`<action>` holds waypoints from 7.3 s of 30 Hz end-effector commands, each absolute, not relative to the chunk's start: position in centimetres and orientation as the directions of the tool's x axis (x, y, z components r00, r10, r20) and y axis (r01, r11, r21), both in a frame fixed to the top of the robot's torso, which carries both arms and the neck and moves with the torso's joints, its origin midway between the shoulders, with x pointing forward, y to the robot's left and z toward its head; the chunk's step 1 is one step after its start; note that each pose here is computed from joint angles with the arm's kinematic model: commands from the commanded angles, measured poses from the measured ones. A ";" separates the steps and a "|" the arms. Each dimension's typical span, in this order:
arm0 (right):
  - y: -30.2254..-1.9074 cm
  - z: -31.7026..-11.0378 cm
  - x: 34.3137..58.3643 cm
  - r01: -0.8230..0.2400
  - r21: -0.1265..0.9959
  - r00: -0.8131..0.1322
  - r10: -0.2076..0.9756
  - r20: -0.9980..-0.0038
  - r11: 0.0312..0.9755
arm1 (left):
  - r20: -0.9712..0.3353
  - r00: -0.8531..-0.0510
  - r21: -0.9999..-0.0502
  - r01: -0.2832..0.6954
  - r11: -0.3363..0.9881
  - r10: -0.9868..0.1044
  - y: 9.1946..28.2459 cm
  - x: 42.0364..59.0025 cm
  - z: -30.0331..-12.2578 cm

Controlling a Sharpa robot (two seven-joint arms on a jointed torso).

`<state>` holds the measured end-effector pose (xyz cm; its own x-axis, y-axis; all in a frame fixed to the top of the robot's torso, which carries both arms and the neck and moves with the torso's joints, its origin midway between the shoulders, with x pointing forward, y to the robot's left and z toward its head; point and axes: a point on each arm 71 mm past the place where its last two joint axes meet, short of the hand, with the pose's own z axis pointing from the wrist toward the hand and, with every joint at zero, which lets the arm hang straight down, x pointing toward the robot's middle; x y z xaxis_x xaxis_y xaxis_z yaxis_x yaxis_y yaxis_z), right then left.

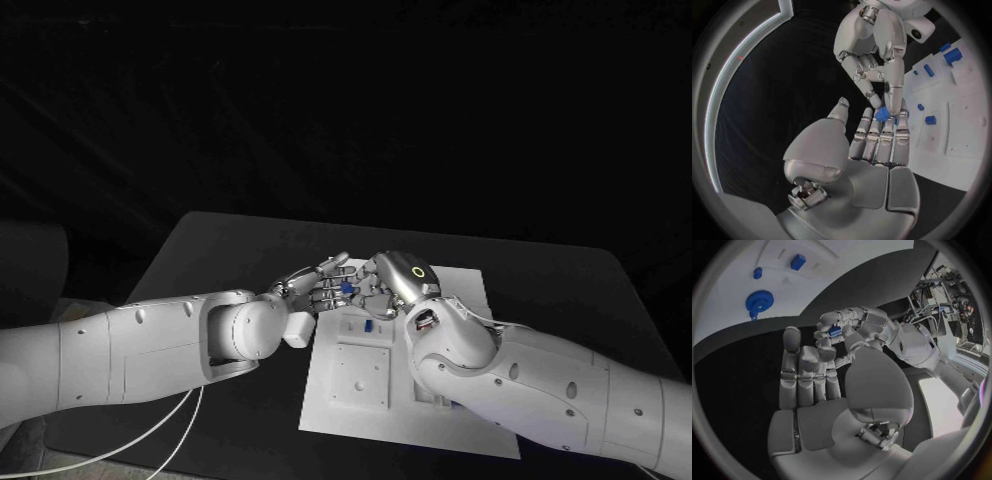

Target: Assemble the parts on the task board

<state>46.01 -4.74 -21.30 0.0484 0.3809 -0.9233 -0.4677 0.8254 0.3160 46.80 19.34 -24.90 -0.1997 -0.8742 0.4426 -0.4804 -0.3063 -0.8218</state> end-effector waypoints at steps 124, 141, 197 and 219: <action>-5.2 -22.1 45.9 -0.513 0.279 -0.016 0.316 -0.949 0.812 | 0.447 -0.240 -0.822 -0.489 -0.290 -0.862 19.1 46.8 -24.8; -5.0 -22.2 45.9 -0.509 0.319 -0.047 0.344 -0.938 0.799 | 0.412 -0.278 -0.843 -0.478 -0.247 -0.868 18.8 46.7 -24.8; -6.5 -21.7 45.6 -0.566 0.330 -0.025 0.385 -0.923 0.755 | 0.123 -0.410 -0.913 -0.403 0.058 -0.904 21.6 47.6 -25.2; -8.5 -21.5 45.3 -0.557 0.352 -0.034 0.403 -0.915 0.752 | -0.137 -0.614 -0.901 -0.249 0.356 -0.777 24.9 48.6 -25.5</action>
<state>45.42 -8.61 -21.62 -0.0297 0.3911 -0.9199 -0.5455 0.7648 0.3428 48.96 25.53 -25.54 -0.5129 -0.8530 -0.0967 -0.2995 0.2833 -0.9111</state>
